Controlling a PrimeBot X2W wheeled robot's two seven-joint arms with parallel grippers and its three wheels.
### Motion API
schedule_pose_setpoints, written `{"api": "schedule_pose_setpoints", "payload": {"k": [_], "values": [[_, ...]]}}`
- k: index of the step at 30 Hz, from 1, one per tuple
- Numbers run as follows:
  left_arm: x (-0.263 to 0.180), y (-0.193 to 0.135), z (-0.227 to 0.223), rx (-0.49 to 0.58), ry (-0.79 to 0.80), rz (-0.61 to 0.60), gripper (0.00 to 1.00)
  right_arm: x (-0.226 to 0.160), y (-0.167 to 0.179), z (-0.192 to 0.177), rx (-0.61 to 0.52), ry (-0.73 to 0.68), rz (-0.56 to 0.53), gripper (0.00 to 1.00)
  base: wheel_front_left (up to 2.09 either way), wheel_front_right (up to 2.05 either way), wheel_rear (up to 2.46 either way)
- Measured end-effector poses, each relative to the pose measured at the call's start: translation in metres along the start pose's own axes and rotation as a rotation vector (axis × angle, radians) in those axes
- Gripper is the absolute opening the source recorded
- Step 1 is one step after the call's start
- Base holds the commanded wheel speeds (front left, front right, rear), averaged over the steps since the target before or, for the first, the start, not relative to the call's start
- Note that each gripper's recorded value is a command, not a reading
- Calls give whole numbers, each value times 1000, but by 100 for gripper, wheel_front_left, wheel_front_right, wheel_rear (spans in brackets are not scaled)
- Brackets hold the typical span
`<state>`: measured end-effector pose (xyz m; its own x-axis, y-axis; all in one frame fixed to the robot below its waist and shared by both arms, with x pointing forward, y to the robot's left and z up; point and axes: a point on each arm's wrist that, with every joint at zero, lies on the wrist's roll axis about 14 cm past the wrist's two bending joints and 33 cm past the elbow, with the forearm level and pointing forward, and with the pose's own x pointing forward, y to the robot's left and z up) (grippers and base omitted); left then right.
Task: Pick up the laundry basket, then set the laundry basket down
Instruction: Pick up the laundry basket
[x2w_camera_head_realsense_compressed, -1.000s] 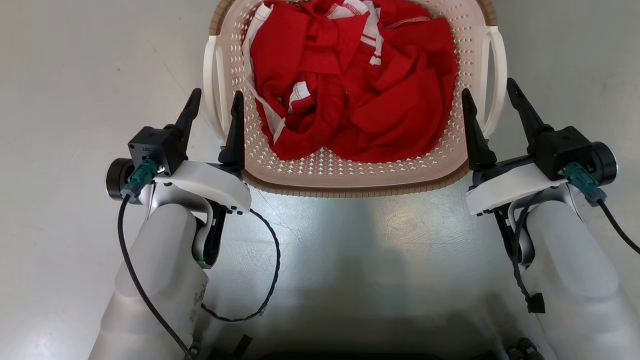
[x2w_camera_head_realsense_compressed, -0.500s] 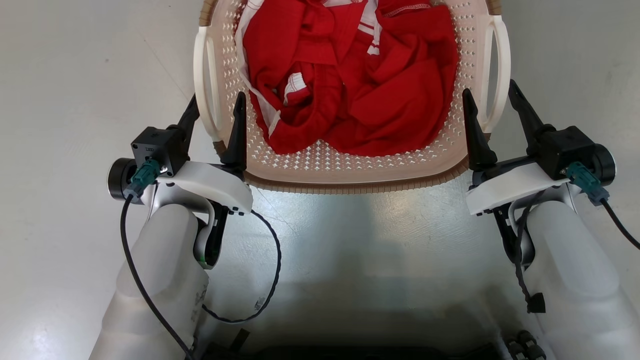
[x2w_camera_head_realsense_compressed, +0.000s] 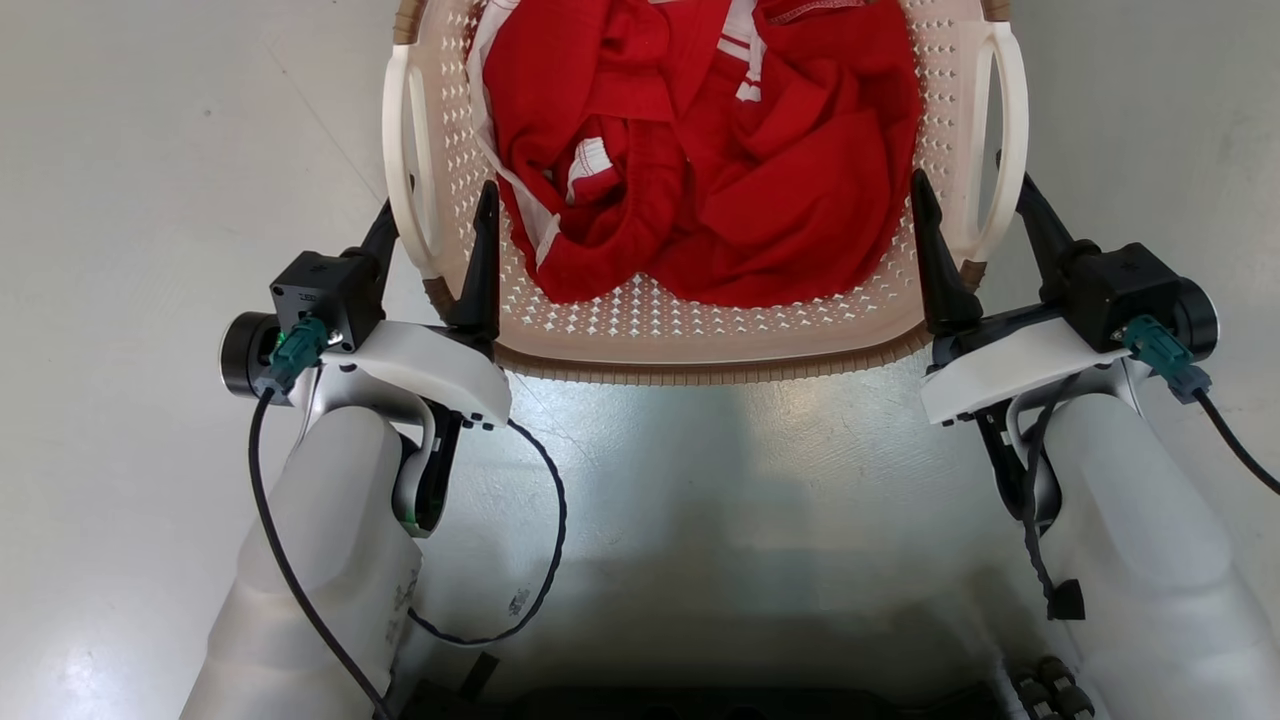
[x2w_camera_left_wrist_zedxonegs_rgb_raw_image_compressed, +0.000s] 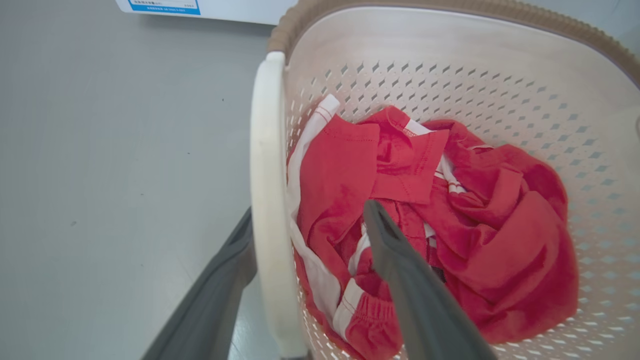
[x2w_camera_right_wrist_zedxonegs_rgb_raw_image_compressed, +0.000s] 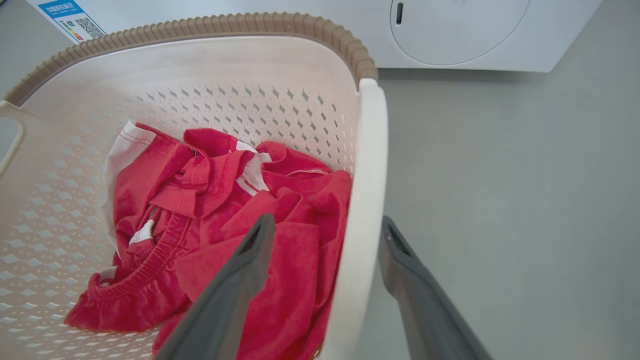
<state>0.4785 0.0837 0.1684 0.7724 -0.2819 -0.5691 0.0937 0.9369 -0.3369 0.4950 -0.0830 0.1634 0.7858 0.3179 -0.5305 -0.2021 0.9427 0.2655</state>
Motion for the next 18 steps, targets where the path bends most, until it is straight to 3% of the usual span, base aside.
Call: {"api": "schedule_pose_setpoints", "payload": {"k": [18], "values": [[-1, 0, -6, 4, 19, 4, 97, -1, -4, -6, 9, 16, -12, 100, 0, 0, 0]]}}
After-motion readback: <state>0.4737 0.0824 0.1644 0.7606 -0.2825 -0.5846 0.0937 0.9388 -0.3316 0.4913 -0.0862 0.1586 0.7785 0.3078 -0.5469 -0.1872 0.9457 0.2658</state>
